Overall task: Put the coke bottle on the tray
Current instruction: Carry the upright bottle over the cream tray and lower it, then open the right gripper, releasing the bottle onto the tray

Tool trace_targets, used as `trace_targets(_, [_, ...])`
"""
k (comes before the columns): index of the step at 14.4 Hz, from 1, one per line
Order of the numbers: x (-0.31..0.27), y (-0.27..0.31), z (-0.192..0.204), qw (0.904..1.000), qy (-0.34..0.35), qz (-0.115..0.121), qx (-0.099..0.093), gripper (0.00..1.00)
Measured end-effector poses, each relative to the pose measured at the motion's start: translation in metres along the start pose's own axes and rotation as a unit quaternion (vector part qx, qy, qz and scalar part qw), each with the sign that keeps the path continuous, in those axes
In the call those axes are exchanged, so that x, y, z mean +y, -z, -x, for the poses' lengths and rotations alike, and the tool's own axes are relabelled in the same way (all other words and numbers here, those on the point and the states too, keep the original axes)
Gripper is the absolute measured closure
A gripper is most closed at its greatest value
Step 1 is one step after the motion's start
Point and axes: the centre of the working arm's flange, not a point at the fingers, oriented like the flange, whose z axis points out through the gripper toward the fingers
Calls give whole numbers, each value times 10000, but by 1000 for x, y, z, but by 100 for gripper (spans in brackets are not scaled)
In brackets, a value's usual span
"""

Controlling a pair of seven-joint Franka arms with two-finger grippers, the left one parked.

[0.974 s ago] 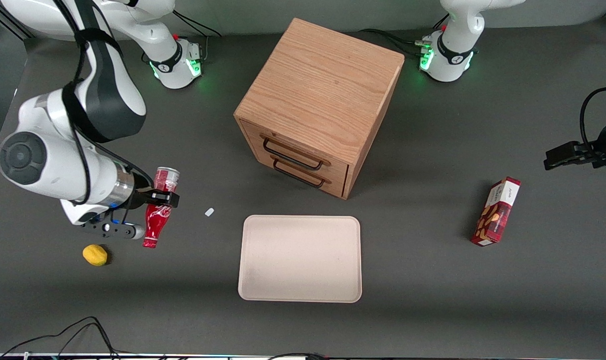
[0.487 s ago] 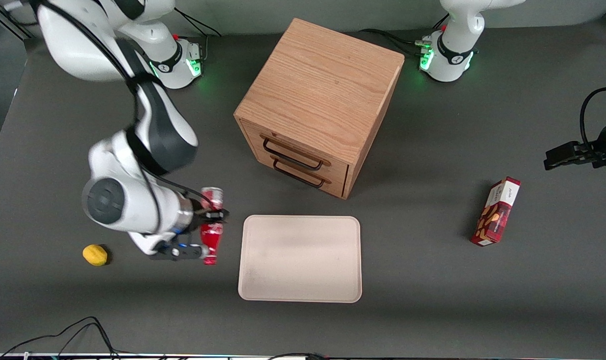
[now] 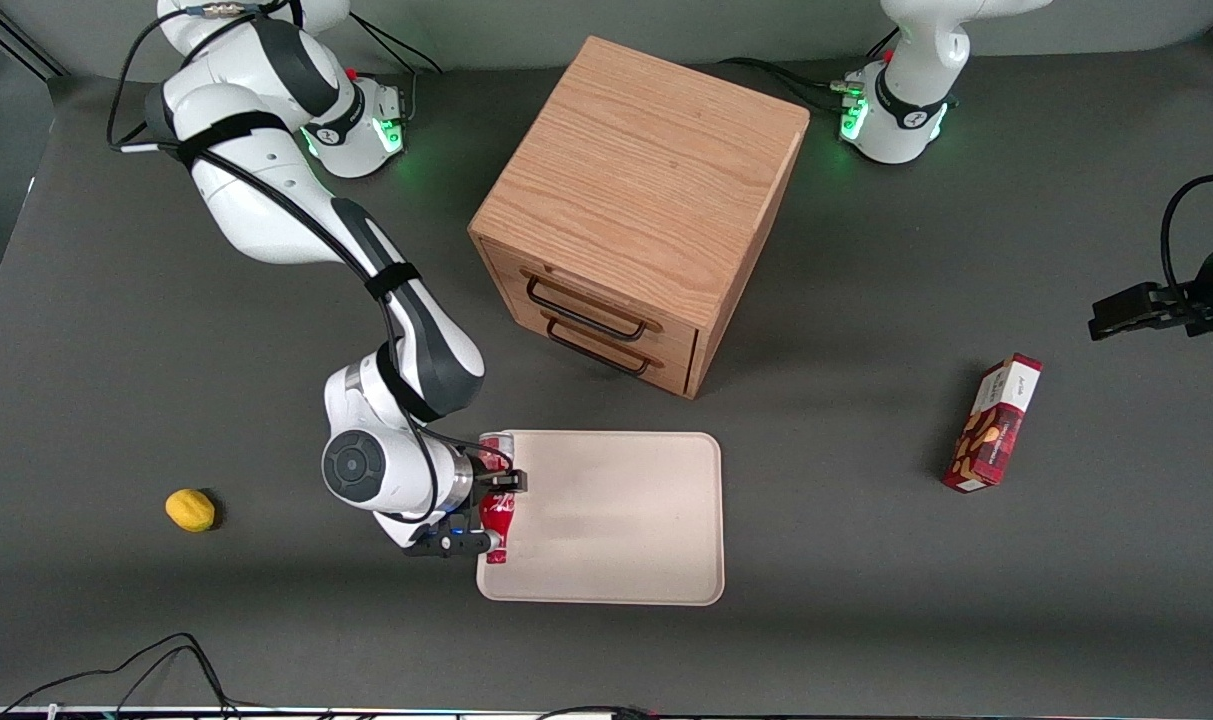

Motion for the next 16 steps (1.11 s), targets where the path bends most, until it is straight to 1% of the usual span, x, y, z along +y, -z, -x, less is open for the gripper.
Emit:
trace_targets(4, [7, -20, -8, 9996, -59, -83, 256, 45])
trace_targets(10, [10, -28, -12, 9993, -83, -112, 342, 45])
trace_targets(11, [11, -28, -13, 9993, -90, -109, 352, 41])
trace_targets(12, [11, -26, -13, 9992, -93, -115, 374, 32])
trace_targets(15, [11, -23, -15, 9990, -92, -131, 420, 1])
trace_targets(16, [11, -23, -15, 9989, -92, -134, 429, 0])
